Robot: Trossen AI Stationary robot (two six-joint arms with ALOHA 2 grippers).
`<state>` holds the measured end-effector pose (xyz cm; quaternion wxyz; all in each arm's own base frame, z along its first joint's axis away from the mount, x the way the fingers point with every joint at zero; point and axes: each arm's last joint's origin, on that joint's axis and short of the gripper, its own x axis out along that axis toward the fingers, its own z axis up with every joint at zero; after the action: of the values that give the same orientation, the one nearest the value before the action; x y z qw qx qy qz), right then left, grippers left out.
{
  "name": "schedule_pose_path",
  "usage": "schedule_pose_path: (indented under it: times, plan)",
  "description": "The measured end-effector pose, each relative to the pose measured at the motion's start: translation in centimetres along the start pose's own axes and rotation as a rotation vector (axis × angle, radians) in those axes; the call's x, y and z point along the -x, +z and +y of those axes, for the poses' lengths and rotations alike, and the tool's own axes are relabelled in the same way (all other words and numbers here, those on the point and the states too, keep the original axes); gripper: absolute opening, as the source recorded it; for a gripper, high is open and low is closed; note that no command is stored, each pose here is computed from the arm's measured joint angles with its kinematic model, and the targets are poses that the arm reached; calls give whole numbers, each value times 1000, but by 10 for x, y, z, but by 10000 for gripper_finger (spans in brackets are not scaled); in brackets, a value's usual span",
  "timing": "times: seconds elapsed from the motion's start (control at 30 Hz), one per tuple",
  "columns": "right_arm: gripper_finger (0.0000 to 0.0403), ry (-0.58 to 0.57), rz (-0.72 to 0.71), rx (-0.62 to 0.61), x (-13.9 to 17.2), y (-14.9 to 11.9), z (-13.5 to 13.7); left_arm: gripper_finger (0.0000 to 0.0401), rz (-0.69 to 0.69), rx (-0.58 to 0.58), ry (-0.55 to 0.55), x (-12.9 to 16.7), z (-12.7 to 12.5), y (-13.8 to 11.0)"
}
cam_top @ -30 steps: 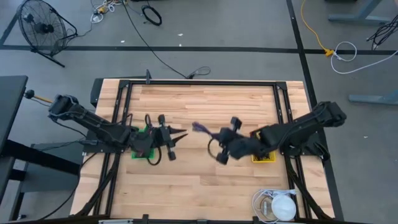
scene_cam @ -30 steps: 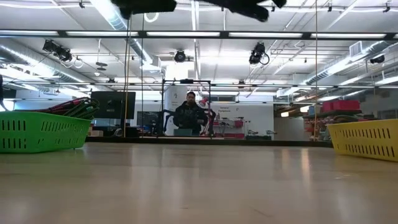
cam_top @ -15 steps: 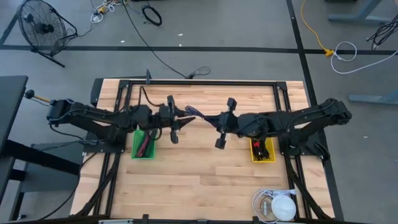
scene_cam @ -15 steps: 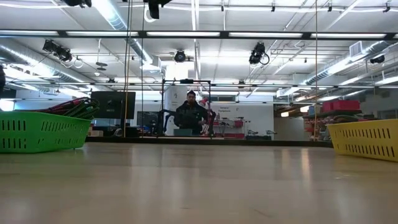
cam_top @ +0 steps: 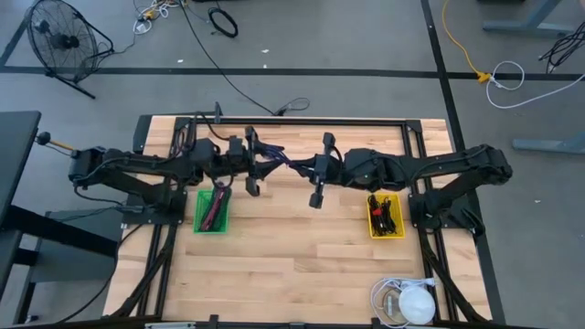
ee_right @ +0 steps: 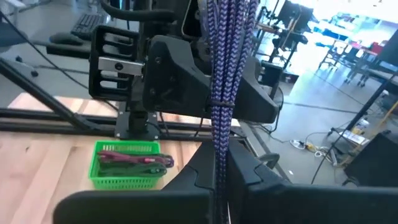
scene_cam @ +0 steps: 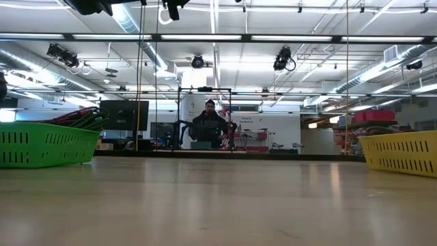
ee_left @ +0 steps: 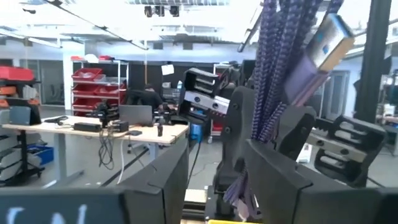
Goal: Pick & Place USB Port
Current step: Put the purple black charger cable into the green bin
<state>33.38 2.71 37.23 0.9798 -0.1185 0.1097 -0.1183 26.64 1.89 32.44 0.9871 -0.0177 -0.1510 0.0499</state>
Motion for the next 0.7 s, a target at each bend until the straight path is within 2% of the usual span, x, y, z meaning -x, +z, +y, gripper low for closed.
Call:
schedule_pose_path:
  times: [0.47,0.7]
  plan:
    - [5,15,7,-4,-6,-4,-13,167,2,16,-37,0,1,0]
    - [4,-29,25,0,1,-3,-21,168,2,22,-83,0,-3,1]
